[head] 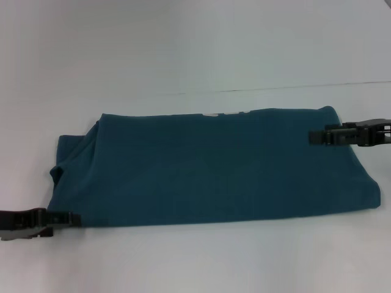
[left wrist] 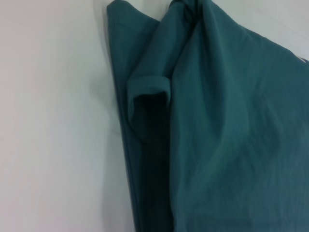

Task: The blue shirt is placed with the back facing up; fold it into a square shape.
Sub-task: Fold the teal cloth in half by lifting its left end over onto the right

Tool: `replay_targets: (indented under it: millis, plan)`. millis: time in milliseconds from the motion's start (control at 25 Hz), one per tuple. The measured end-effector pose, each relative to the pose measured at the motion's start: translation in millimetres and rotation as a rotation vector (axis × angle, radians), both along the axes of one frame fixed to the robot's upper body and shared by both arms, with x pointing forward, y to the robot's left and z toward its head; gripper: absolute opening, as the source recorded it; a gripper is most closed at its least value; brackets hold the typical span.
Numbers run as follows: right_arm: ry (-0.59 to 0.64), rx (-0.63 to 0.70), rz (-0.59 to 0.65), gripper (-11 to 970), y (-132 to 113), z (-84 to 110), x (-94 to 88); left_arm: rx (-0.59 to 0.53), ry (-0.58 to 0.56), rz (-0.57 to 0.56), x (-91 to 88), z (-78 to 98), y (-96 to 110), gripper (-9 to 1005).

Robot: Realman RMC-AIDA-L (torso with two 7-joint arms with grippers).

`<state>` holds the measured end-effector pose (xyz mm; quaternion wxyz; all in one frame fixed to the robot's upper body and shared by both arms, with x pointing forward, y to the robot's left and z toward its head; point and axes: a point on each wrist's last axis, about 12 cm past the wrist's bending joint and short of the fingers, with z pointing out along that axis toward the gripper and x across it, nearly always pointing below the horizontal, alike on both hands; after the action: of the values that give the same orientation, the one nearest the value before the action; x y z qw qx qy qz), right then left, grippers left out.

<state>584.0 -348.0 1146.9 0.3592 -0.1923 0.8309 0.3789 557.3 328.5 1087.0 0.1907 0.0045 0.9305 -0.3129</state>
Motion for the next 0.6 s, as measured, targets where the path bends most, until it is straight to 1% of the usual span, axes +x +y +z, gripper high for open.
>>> replay_targets:
  millis: [280,600]
  plan:
    - [0.015,-0.018,0.065,912,7.2,-1.3,-2.6,0.017,0.014,0.001,1.1,0.1,0.5,844]
    - [0.015,-0.021,0.073,913,7.7,-0.7,-2.6,0.015,0.022,-0.006,1.0,0.5,-1.1,843]
